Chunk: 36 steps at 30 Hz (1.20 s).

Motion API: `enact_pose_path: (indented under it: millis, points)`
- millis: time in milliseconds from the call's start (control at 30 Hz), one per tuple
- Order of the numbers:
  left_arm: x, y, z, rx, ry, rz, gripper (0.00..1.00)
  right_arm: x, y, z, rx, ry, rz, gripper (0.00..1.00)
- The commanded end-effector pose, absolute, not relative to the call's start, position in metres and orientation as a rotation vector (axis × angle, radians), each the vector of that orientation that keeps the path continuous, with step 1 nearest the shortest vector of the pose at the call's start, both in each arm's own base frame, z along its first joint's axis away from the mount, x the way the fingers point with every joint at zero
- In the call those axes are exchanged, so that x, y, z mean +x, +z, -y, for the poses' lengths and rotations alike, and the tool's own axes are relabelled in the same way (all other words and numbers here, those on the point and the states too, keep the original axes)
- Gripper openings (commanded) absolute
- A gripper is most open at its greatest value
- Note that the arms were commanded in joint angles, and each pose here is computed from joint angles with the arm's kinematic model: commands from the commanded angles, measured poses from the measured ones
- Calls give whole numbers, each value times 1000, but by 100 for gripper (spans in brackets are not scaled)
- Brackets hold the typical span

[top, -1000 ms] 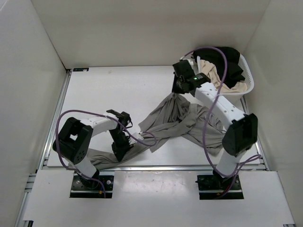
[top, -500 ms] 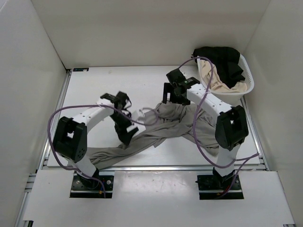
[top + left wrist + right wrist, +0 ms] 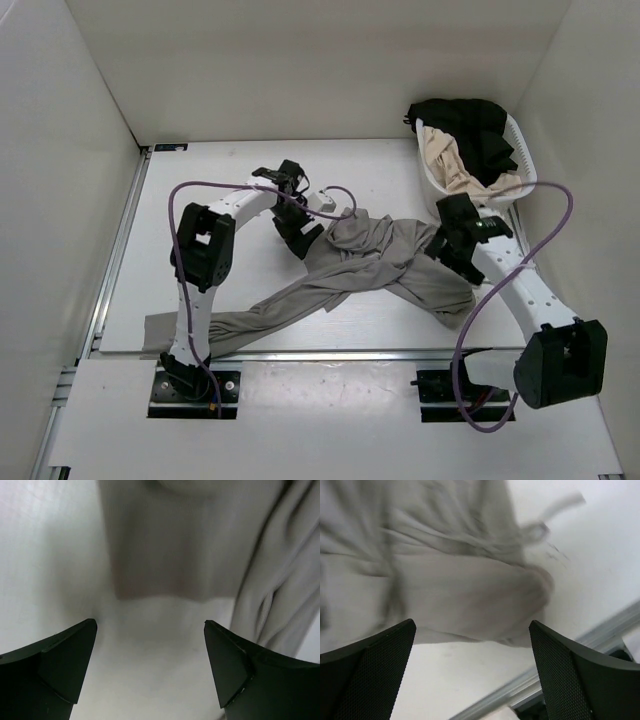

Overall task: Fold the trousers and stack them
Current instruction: Flatten the trousers out

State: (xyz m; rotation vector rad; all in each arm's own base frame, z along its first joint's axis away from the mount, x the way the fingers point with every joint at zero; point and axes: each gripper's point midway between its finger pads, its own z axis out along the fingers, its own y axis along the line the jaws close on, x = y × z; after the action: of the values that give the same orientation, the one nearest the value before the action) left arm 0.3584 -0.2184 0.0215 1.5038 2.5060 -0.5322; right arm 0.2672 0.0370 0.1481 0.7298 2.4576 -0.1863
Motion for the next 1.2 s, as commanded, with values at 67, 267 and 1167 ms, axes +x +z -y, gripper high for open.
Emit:
enact_pose_path:
  millis: [67,267,1167]
  points:
    - [386,14,236,1449,-443,-2464,100,221,108,-2,1082,-177,-2430,99]
    - [379,-5,252,1460,-560,-2476,86,202,70,23,1292,-136,-2427,99]
    - [585,145,24,543,224,-2325,14,204,51,22,1297,-27,-2448,98]
